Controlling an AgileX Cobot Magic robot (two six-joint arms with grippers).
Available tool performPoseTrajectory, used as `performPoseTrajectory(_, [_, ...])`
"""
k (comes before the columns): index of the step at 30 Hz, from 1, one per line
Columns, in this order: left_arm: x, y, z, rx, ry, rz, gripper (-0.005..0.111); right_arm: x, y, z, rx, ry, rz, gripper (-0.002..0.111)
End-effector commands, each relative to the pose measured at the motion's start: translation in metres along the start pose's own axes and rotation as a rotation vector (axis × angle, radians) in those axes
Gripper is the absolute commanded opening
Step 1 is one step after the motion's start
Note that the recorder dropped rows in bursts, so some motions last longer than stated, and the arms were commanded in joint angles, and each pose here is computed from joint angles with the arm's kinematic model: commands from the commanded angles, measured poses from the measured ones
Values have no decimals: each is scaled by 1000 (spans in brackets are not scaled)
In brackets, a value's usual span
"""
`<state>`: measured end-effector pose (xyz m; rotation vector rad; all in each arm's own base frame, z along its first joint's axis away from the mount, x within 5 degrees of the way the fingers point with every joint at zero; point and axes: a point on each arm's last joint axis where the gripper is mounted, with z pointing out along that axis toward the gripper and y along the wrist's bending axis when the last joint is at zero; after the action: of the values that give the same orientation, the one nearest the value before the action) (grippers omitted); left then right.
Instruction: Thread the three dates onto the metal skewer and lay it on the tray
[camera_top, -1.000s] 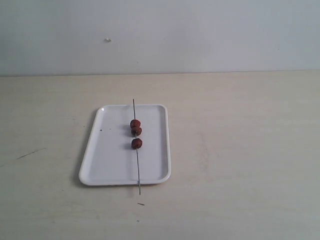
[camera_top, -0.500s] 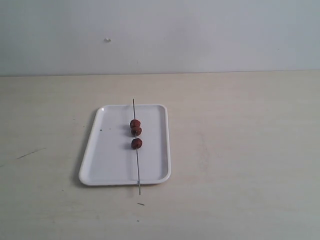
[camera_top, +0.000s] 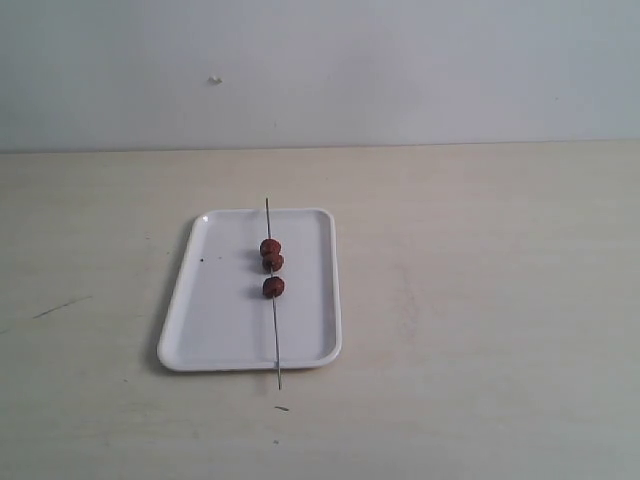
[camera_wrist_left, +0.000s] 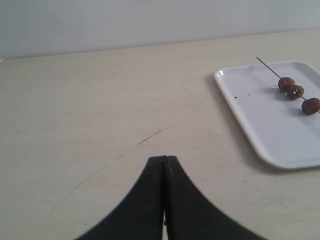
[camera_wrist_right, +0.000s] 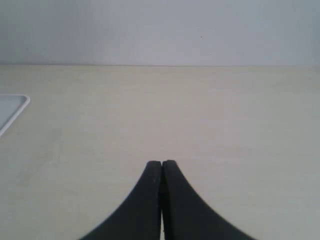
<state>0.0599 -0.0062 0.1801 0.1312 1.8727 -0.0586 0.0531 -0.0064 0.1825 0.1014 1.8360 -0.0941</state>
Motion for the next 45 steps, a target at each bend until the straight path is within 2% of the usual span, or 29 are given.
performPoseTrajectory(1, [-1, 0, -1, 5, -7, -1, 0, 0, 0, 0, 8, -13, -1, 0])
performPoseTrajectory(3, [-1, 0, -1, -5, -18, -4, 0, 0, 0, 0, 8, -13, -1, 0])
performPoseTrajectory(8, [-3, 6, -7, -103, -87, -32, 0, 0, 0, 0, 8, -13, -1, 0])
performPoseTrajectory(12, [-4, 8, -8, -145, -91, -43, 0, 0, 0, 0, 8, -13, -1, 0])
performPoseTrajectory(45, [-2, 9, -8, -151, -77, -45, 0, 0, 0, 0, 8, -13, -1, 0])
